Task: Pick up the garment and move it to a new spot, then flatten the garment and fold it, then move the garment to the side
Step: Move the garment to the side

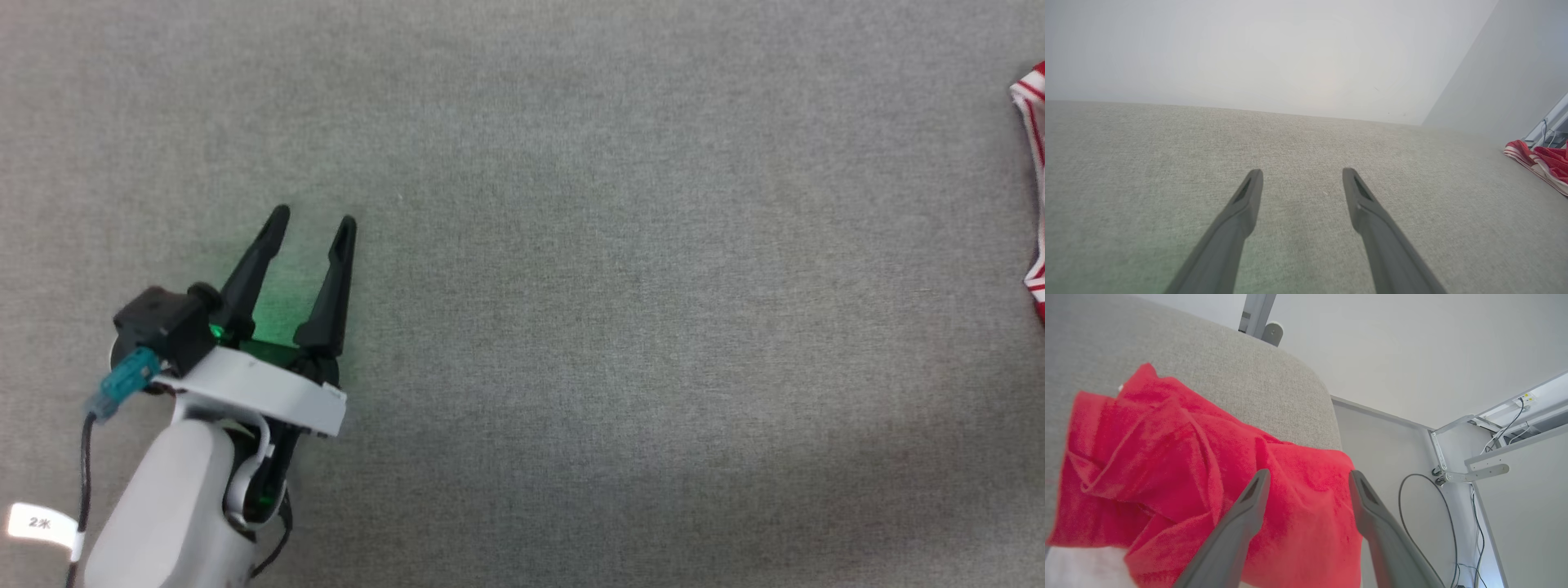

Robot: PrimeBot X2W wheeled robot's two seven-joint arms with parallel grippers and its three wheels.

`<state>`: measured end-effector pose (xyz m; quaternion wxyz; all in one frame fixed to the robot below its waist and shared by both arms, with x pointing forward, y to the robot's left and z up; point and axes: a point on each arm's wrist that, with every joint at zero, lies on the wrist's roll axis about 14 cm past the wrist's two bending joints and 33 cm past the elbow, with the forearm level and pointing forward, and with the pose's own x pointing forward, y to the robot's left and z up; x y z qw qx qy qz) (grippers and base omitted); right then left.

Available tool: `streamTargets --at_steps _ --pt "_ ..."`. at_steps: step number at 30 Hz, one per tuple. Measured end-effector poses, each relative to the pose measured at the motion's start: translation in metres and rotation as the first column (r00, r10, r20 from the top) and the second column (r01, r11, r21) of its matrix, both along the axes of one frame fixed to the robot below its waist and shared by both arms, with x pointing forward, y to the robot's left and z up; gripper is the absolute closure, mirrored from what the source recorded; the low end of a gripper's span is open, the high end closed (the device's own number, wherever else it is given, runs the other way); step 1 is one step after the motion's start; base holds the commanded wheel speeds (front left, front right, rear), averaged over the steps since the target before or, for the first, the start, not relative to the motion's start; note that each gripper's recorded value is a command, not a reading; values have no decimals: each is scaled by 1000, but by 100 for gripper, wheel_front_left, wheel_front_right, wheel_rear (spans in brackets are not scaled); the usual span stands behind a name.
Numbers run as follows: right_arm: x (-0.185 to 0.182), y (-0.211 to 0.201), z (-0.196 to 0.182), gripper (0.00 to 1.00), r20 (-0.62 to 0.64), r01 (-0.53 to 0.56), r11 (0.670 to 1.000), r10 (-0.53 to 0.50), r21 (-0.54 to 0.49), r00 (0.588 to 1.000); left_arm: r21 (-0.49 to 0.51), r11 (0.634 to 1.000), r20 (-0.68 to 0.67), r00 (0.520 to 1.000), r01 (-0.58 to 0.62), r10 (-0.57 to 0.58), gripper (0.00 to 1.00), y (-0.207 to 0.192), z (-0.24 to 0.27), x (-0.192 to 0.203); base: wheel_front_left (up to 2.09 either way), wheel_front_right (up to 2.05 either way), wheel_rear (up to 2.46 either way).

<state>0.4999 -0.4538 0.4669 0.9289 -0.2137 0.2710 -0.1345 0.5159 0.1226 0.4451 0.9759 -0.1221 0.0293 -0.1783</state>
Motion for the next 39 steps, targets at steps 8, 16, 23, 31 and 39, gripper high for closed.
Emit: streamTargets --at_steps 8,16,23,31,39 --pt "-3 23 23 0 165 -45 995 30 84 986 10 999 39 998 -44 44 0 19 24 -17 0 0 0" --pt "-20 53 24 0 250 -118 984 81 135 965 15 994 72 992 -106 105 0 40 44 -43 0 0 0" --pt "-37 80 46 0 380 -190 962 104 195 919 49 985 101 982 -163 158 0 64 58 -79 0 0 0" --pt "-74 112 53 0 487 -258 939 120 227 865 36 973 143 965 -226 219 0 87 77 -119 0 0 0" --pt "-104 151 55 0 567 -322 915 136 242 813 32 955 179 942 -295 285 0 111 90 -153 0 0 0"
